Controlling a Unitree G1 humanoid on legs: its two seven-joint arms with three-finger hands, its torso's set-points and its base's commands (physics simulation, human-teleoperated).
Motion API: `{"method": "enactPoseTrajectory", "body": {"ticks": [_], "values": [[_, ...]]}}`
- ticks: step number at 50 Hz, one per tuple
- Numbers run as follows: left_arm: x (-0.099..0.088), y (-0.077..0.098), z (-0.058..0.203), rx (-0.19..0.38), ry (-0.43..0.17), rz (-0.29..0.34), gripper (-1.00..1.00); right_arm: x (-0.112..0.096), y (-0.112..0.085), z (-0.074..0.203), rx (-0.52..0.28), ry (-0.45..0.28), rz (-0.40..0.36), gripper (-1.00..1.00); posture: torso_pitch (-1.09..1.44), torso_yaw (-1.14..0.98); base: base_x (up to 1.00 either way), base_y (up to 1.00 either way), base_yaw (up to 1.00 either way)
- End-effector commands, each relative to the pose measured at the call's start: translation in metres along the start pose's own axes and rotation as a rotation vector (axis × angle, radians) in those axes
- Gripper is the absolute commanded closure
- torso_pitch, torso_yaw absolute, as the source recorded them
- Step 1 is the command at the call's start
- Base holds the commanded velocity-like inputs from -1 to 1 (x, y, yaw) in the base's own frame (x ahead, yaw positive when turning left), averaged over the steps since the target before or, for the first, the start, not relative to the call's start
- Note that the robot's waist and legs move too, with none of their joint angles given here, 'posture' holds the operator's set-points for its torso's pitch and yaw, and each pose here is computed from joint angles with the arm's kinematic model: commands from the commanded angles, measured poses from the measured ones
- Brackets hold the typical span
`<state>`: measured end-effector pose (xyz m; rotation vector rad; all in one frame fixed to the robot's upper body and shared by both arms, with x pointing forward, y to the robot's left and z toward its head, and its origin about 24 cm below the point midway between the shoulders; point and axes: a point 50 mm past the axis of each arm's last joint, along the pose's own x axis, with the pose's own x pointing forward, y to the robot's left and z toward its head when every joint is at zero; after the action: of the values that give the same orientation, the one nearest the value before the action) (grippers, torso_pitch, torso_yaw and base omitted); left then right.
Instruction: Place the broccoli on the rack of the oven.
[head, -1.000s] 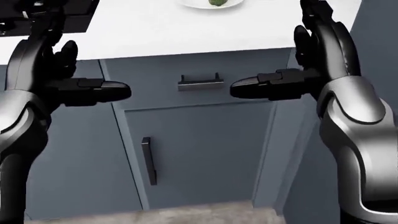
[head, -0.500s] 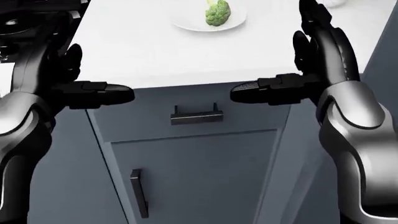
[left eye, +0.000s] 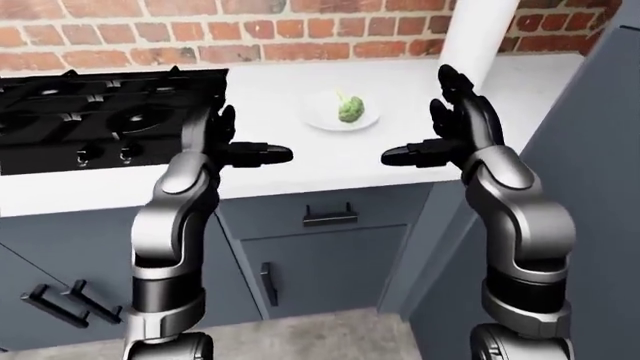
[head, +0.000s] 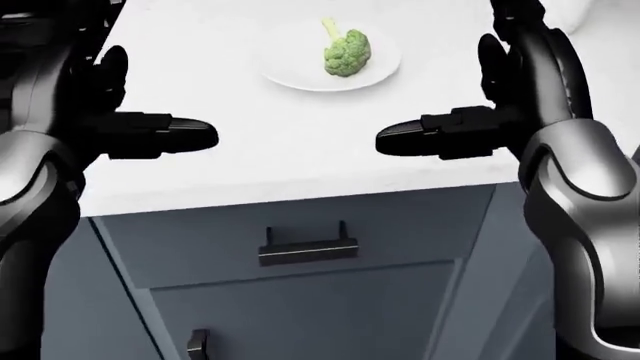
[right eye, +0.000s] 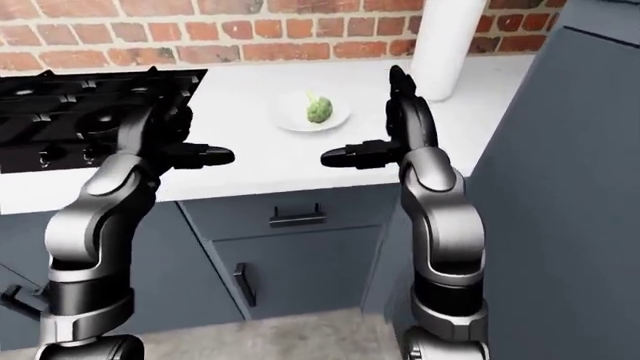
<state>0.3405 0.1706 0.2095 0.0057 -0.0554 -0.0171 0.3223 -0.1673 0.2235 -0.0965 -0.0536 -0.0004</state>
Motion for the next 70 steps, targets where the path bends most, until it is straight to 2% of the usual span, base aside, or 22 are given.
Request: {"method": "enactPoseTrajectory", "body": {"ticks": [1,35,70], "values": [[-0.0019,0.0069,0.0209,0.007,-0.095,0.028,-1.0,-0.0017,0.0041,0.0201,-0.003,-0.091,0.019,-1.0,0.0,0.0,0.12,-0.08,0.0],[-0.0025,0.0099,0.018,0.005,-0.096,0.028,-1.0,-0.0008,0.0068,0.0185,-0.005,-0.095,0.028,-1.0,0.0,0.0,0.03,-0.28,0.0],[-0.0015,0.0101,0.0159,0.002,-0.093,0.026,-1.0,-0.0003,0.0097,0.0212,-0.017,-0.1,0.032,-1.0,0.0,0.0,0.2,-0.01,0.0]]}}
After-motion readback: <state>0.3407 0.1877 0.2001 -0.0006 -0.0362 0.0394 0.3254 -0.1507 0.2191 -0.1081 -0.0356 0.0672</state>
